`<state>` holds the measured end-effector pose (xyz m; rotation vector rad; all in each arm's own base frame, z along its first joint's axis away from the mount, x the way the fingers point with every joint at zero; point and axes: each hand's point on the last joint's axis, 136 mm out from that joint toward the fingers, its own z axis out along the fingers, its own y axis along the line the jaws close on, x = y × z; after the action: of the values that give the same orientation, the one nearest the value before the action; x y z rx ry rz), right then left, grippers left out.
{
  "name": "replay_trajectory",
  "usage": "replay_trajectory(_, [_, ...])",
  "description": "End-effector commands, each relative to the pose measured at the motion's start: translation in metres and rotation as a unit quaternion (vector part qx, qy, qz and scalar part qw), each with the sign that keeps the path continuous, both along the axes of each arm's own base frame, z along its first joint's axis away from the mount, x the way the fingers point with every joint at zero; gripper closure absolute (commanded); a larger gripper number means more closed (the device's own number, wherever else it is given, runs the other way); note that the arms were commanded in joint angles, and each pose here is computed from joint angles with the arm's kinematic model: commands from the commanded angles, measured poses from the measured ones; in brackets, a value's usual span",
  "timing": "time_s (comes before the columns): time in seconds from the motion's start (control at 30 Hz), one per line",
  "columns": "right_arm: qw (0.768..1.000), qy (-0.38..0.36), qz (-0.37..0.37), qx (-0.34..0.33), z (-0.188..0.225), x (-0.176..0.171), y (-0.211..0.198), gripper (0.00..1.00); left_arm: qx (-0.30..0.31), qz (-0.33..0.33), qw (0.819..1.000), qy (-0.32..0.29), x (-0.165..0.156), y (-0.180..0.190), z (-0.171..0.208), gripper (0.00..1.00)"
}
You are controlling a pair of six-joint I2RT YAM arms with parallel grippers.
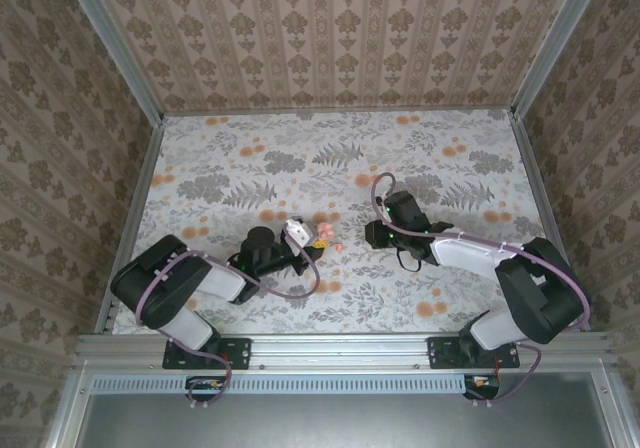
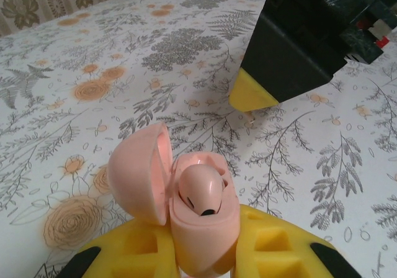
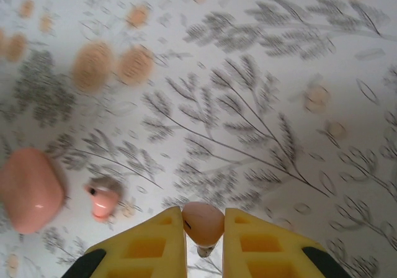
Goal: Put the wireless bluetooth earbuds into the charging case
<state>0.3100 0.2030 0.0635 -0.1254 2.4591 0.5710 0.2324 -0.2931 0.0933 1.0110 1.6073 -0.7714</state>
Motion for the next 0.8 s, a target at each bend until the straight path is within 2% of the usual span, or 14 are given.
replay_trajectory(0.0, [0.996,-0.077,0.028,0.039,0.036,0.009,0.019,0.84,-0.046,-0.016,0.999,-0.021,0.002,-0.014,0.024,0.93])
replay_trajectory(0.23, [0.987,-0.135,0.055,0.064,0.064,0.005,0.031,0.84,-0.055,-0.02,0.998,-0.019,0.006,-0.019,0.024,0.93])
replay_trajectory(0.77, [0.969,-0.19,0.104,0.122,0.096,-0.004,0.063,0.84,-0.067,-0.027,0.997,-0.017,0.005,-0.024,0.031,0.93])
